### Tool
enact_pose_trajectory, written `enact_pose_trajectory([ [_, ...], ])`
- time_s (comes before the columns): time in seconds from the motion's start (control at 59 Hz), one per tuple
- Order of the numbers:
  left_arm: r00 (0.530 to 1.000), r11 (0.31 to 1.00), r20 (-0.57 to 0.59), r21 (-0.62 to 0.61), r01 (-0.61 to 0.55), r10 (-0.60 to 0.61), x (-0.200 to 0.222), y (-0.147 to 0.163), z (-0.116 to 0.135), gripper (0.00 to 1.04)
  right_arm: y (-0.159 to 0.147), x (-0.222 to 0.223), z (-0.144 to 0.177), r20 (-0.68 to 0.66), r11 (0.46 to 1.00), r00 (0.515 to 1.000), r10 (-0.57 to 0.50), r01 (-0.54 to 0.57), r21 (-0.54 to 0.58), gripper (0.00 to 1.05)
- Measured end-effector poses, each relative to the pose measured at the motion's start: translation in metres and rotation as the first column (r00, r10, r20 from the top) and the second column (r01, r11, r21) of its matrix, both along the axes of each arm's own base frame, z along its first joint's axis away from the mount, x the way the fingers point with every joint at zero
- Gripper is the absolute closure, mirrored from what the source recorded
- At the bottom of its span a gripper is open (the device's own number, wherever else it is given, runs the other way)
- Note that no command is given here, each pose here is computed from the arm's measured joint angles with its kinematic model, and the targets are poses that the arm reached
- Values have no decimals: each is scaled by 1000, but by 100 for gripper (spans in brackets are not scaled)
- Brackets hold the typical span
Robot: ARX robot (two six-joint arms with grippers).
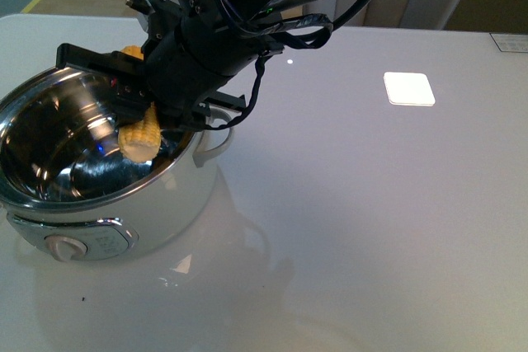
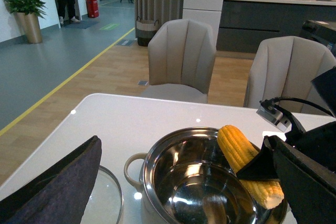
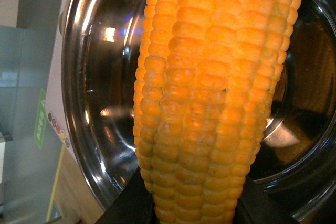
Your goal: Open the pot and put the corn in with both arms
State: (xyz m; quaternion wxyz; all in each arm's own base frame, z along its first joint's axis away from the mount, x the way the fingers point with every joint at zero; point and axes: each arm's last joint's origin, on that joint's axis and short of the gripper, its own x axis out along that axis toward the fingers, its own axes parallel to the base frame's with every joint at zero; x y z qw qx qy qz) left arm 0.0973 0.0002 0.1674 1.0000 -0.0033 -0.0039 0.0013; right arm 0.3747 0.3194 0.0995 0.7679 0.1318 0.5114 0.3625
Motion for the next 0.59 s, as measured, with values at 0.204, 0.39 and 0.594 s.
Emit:
enact_pose_trajectory([
  [0.204, 1000, 1000, 0, 0, 0, 0, 0, 0, 0, 7, 2, -5, -5, 4, 999, 1000, 23, -23, -31, 54],
  [0.39, 1000, 1000, 0, 0, 0, 0, 0, 0, 0, 7, 2, -6, -2, 17, 999, 999, 28, -28, -19, 25],
  [0.594, 1000, 1000, 0, 0, 0, 0, 0, 0, 0, 7, -8, -5, 6, 43, 999, 999, -21, 20, 30, 9],
])
